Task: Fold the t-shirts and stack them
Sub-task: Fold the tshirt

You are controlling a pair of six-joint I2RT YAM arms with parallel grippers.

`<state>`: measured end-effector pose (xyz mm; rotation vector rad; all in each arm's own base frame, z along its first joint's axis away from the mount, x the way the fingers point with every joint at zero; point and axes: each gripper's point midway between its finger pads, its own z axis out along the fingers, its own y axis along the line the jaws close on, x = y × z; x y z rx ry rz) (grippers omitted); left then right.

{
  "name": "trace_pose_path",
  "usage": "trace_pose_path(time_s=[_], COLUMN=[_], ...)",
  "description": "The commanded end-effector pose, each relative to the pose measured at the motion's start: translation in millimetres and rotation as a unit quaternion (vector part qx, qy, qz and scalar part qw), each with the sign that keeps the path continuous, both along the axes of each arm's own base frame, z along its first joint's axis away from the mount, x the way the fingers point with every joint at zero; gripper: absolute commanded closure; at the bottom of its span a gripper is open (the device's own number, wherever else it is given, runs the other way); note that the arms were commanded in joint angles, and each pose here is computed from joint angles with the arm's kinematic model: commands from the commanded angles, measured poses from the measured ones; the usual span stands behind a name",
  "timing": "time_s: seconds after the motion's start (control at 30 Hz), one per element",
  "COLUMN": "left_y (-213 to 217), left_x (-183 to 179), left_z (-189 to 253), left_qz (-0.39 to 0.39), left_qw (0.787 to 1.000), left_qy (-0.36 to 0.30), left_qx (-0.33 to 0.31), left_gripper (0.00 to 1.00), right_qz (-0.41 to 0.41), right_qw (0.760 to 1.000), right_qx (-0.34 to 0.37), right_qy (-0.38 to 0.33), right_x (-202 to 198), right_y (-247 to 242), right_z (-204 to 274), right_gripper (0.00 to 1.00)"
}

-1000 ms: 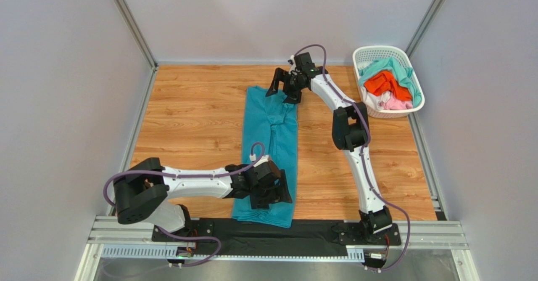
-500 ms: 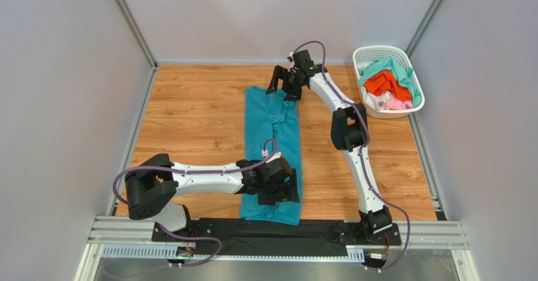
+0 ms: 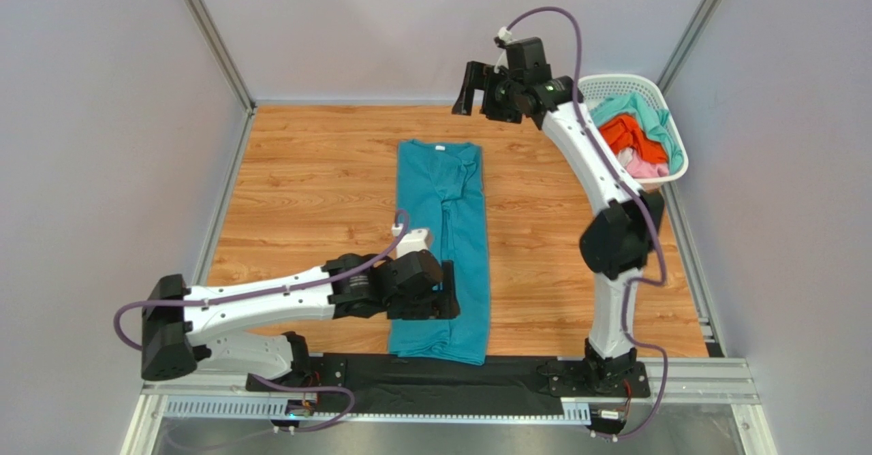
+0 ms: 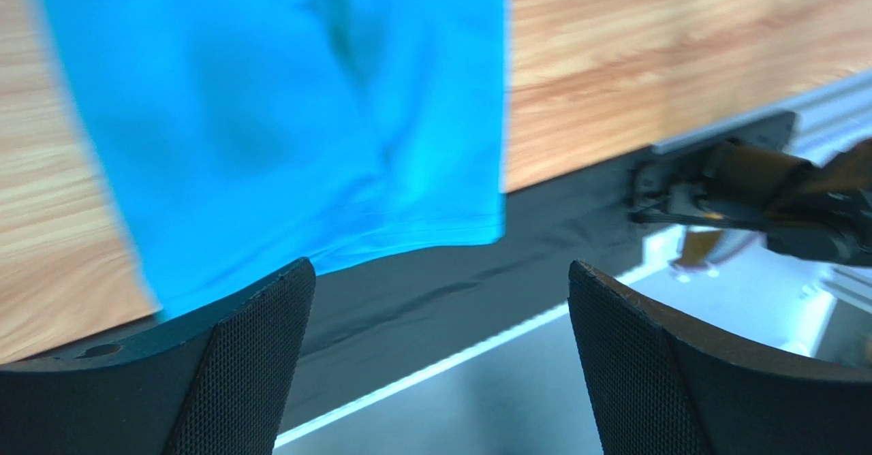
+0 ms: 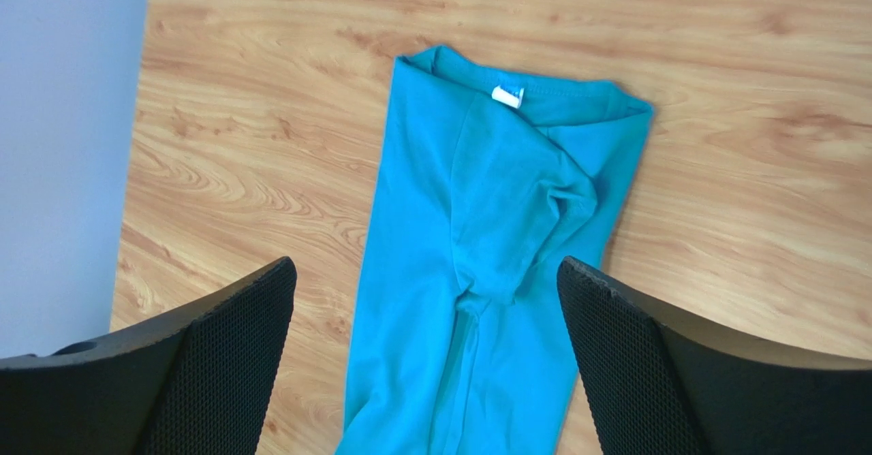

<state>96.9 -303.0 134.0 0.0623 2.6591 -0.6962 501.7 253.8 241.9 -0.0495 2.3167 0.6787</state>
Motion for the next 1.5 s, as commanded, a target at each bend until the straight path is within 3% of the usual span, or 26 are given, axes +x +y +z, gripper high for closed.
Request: trace_pose_path(time_s=[0.0, 0.03, 0.07, 0.13, 0.17, 0.23, 0.27, 0.3, 0.37, 0.4, 0.63, 0.8, 1.07, 1.27, 1.47], left_y=[71.3, 89.8, 99.2, 120.6, 126.4, 134.8, 134.5, 133.3, 126.7, 120.2, 104.9, 91.0, 87.5, 90.3, 92.0], left_x=[8.7, 6.0, 5.9, 4.0, 3.1, 0.9, 0.4, -2.9, -4.8, -6.7, -19.6, -30.7, -44.8, -55.5, -55.8], left_z=[-10.9, -18.2, -14.3, -24.7, -23.6, -37.4, -37.5, -41.5, -49.6, -50.2, -75.3, -83.0, -101.7, -115.4, -122.3], left_qz=[0.07, 0.076, 0.086, 0.106, 0.112, 0.118, 0.12, 0.112, 0.1, 0.093, 0.044, 0.009, -0.005, -0.002, 0.007], left_qw=[0.992, 0.989, 0.988, 0.984, 0.985, 0.985, 0.987, 0.989, 0.992, 0.994, 0.998, 0.999, 0.997, 0.993, 0.993], left_qy=[-0.035, -0.035, -0.041, -0.044, -0.047, -0.046, -0.046, -0.039, -0.035, -0.029, 0.002, 0.03, 0.071, 0.107, 0.11], left_qx=[0.096, 0.123, 0.118, 0.134, 0.122, 0.118, 0.101, 0.094, 0.07, 0.054, 0.035, 0.022, 0.026, 0.039, 0.038], left_gripper=[0.0, 0.0, 0.0, 0.0, 0.0, 0.0, 0.0, 0.0, 0.0, 0.0, 0.0, 0.12, 0.18, 0.33, 0.57], right_qz=[-0.041, -0.052, -0.055, -0.077, -0.102, -0.116, -0.116, -0.121, -0.124, -0.123, -0.043, 0.003, 0.053, 0.063, 0.09], right_qw=[0.996, 0.995, 0.995, 0.994, 0.992, 0.99, 0.99, 0.989, 0.989, 0.989, 0.998, 0.998, 0.995, 0.994, 0.99], right_qx=[-0.05, -0.053, -0.066, -0.037, -0.069, -0.044, -0.042, -0.067, -0.058, -0.074, -0.049, -0.04, -0.045, -0.04, -0.037], right_qy=[-0.066, -0.068, -0.043, -0.075, -0.04, -0.074, -0.074, -0.048, -0.053, -0.025, 0.012, 0.045, 0.073, 0.086, 0.103], right_x=[-36.9, -47.2, -60.6, -87.3, -103.9, -131.5, -146.8, -165.7, -196.8, -215.9, -302.4, -336.1, -366.9, -376.5, -391.8], right_y=[-30.9, -38.2, -45.4, -57.2, -72.9, -81.7, -81.0, -89.2, -91.0, -96.5, -76.8, -65.0, -51.2, -47.9, -42.4], right_z=[45.5, 47.8, 17.5, 43.0, -1.8, 10.8, 5.3, -29.5, -31.4, -63.3, -104.1, -127.9, -150.7, -162.9, -173.0], right_gripper=[0.0, 0.0, 0.0, 0.0, 0.0, 0.0, 0.0, 0.0, 0.0, 0.0, 0.0, 0.0, 0.0, 0.0, 0.01])
